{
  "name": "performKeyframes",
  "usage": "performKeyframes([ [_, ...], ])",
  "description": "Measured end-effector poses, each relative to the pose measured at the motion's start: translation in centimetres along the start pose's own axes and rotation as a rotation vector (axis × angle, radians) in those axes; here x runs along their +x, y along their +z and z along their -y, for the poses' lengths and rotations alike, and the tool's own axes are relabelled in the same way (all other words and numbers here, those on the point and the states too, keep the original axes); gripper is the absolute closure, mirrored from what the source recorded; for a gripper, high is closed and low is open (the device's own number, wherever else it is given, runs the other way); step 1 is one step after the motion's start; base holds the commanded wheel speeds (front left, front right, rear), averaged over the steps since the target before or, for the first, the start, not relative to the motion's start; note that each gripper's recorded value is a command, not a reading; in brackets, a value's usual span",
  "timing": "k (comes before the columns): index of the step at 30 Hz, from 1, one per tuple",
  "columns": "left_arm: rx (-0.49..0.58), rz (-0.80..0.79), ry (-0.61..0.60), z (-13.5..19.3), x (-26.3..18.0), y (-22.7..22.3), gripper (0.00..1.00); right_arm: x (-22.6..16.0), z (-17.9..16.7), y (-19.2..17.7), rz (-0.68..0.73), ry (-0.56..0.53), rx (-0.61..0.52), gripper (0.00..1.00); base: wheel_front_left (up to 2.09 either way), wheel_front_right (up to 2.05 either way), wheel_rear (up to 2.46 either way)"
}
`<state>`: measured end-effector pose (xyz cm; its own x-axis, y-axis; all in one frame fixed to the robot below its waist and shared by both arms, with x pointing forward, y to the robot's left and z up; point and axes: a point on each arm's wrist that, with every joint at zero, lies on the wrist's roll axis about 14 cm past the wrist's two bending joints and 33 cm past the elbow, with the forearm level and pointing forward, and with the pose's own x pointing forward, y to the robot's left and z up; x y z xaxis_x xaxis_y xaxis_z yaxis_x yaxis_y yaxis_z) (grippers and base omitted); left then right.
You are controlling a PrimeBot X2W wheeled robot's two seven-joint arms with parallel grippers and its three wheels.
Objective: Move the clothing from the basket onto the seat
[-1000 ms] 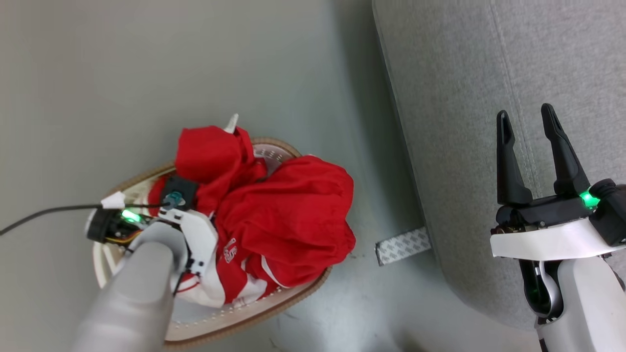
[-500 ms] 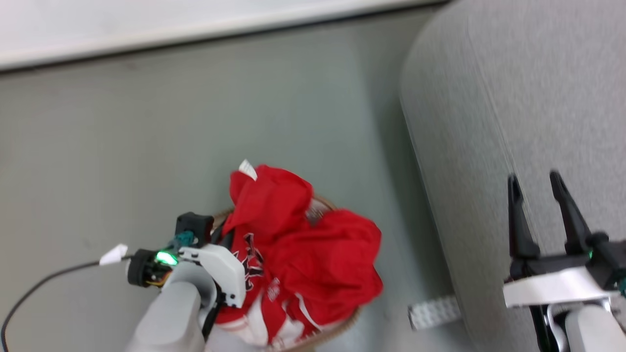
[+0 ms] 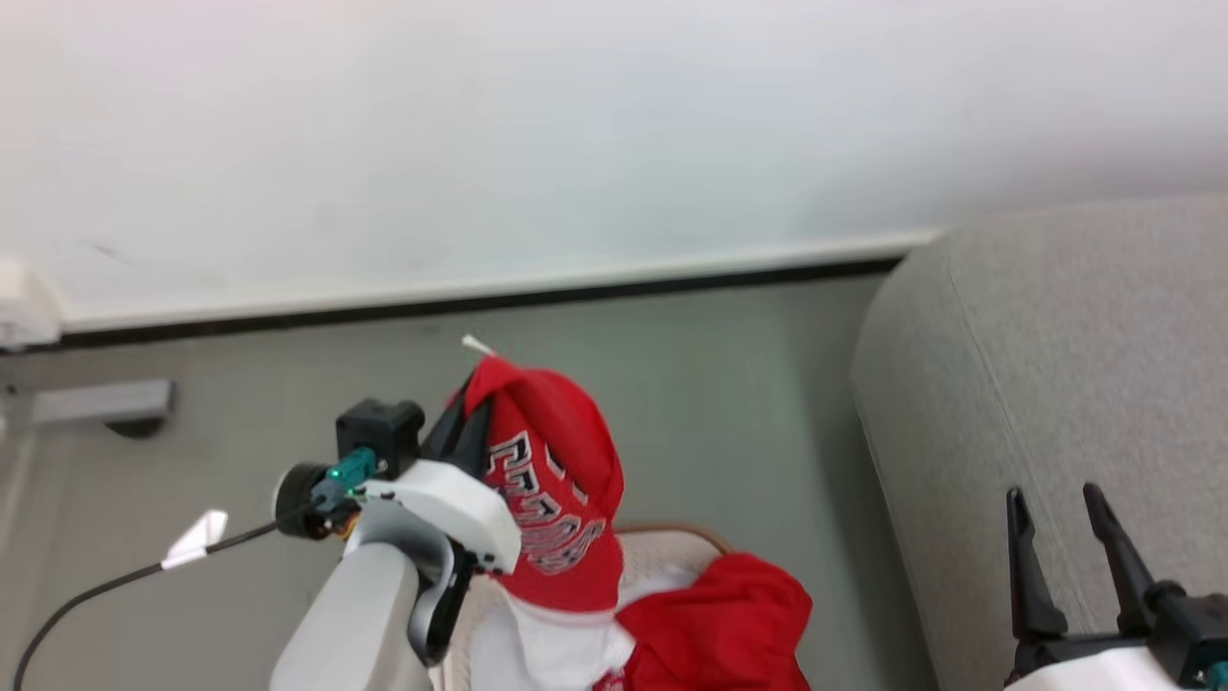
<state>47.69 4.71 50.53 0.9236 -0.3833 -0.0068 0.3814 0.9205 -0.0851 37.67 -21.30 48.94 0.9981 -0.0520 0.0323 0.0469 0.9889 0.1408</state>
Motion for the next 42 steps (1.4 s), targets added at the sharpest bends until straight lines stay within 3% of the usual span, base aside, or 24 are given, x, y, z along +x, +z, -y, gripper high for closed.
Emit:
performKeyframes([
  [10,0.062,0.295,-0.002,1.6,-3.4,13.5,1.00,-2.1,-1.5,1.7,0.052,0.044,0.012,0.00,0.00,0.00,0.00],
  [17,0.092,0.407,0.009,2.1,-5.6,19.0,1.00,-3.5,-1.6,1.9,0.062,0.050,0.013,0.00,0.00,0.00,0.00],
  [23,0.092,0.457,0.005,2.8,-6.7,21.1,1.00,-4.1,-1.6,2.0,0.066,0.050,0.007,0.00,0.00,0.00,0.00],
  [35,0.080,0.457,0.002,3.1,-7.4,20.9,1.00,-4.2,-2.4,1.9,0.062,0.076,-0.002,0.00,0.00,0.00,0.00],
  [42,0.077,0.440,0.005,2.9,-6.9,20.3,1.00,-3.9,-4.6,1.9,0.057,0.168,-0.036,0.00,0.00,0.00,0.00],
])
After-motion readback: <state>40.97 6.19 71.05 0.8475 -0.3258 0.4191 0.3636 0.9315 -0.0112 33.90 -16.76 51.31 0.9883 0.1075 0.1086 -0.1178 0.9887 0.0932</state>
